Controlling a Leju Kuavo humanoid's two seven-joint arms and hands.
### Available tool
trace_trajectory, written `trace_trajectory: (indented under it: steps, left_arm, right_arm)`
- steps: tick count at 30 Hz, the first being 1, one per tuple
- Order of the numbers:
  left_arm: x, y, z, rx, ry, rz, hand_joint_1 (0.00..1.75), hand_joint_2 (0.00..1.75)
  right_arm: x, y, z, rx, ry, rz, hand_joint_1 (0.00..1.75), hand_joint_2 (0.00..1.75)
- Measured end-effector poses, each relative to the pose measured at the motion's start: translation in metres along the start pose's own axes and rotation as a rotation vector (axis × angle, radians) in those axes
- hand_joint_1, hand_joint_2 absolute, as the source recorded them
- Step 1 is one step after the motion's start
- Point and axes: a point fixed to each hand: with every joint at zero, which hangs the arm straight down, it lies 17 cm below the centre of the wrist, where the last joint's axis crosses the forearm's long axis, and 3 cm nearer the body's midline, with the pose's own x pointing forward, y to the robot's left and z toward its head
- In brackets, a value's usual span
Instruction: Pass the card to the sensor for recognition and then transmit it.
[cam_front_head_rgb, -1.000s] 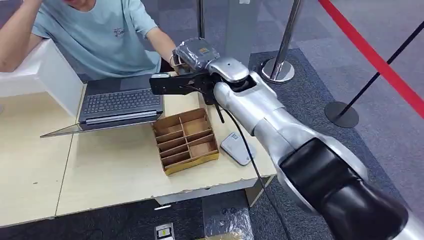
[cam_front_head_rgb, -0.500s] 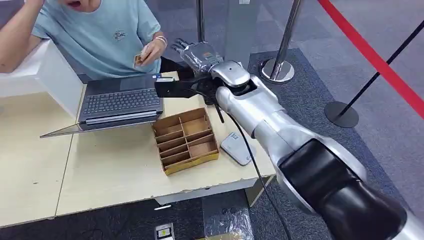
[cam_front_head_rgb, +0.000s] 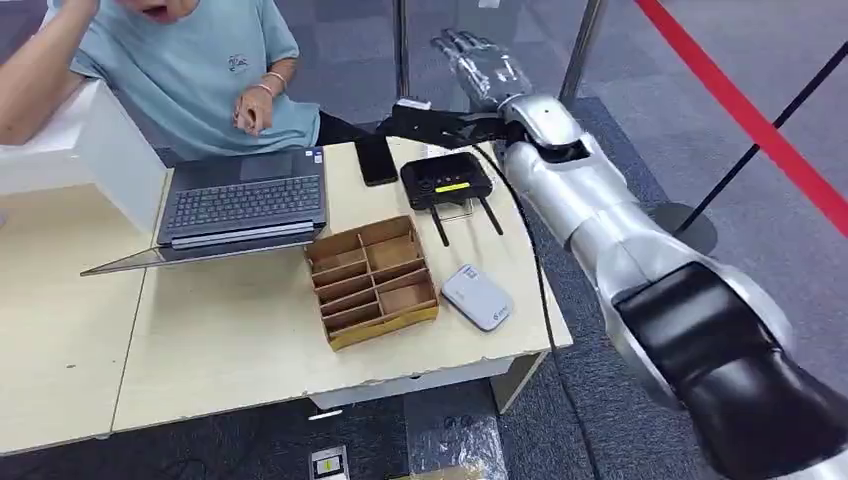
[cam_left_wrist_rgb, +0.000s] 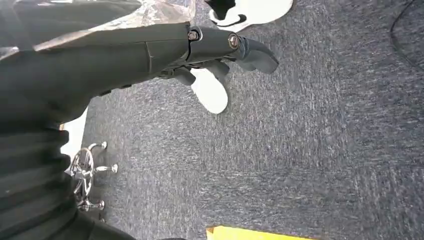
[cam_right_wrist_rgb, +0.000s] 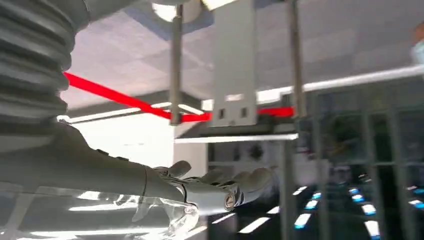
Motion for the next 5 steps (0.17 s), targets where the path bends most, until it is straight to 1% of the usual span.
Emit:
trace_trajectory:
  steps: [5]
  left_arm:
    - [-0.007,0.000,0.000,0.003,0.012,0.010,0.00,1.75]
  right_arm:
    - [-0.059,-0.030,0.004,-0.058,0.104,-0.011,0.00,1.75]
